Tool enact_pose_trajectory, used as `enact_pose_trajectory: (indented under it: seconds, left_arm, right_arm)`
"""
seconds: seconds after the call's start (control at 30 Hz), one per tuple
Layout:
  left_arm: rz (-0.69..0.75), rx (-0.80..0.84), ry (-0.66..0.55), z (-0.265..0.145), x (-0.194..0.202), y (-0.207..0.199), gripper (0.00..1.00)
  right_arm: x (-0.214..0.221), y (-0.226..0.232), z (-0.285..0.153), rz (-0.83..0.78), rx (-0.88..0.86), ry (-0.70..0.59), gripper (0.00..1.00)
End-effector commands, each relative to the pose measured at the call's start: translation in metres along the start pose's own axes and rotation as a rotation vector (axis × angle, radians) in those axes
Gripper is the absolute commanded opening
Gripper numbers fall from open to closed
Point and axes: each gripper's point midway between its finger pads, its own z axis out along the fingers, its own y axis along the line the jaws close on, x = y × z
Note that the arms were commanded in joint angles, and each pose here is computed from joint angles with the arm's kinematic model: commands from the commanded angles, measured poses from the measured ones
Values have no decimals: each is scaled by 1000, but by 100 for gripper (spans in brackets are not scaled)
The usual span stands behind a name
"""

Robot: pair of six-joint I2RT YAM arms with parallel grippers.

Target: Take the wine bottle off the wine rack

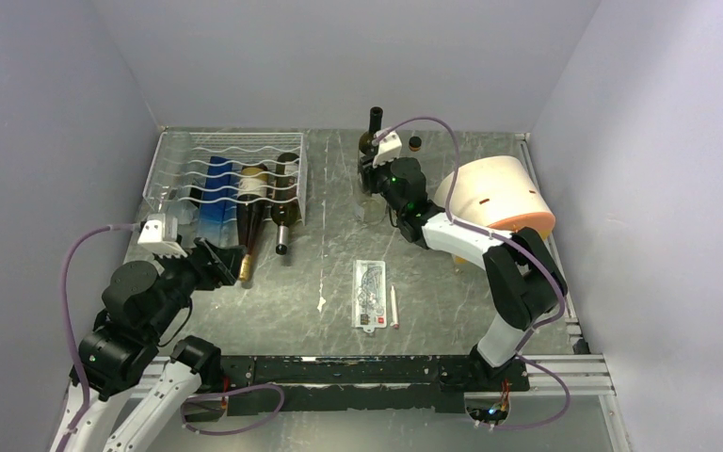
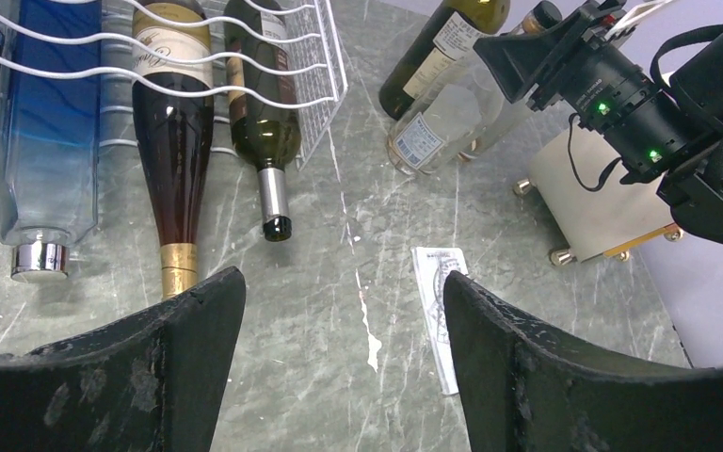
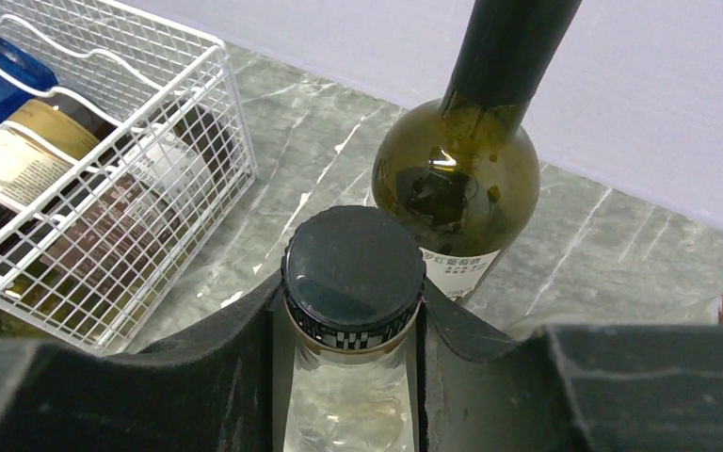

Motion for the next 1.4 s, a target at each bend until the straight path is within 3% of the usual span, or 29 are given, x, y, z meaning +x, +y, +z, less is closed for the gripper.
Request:
enact_pose_trajectory:
  seconds: [0.0,0.17,0.33,0.5,0.67,1.0,1.07,1.2,1.37]
  left_arm:
    - [6,2,-28,5,-6,-1,80]
    - [4,0,-31,4,-6,-1,80]
    - [6,0,-24,6,-5,-1,81]
    - [7,-7,-6,10,-2,0,82]
    - [12,-22,28,17,3,1,85]
    - [74,-158,129,46,12,19,97]
    - [105,-272,136,50,6,36,97]
    - [177,-533,-14,49,-49,65,96]
    - [348,-706,-135,70,-96,84,96]
  right_arm:
    - [-72,-9,-2,25,27,-180,48]
    - [-77,-2,-12,11,-28,-172,73]
    - [-87,3,-28,6,-67,-153,86]
    - [-100,25,-69,36,-224,-136,88]
    - [-66,60,-126,36,-460,-105,92]
    - [-43,70,-197,85,-559,-106,97]
    - [-43,68,-200,77,-554,-111,97]
    - [-47,66,-201,55,-541,-113,97]
    - [-47,62,-202,57,-519,-124,98]
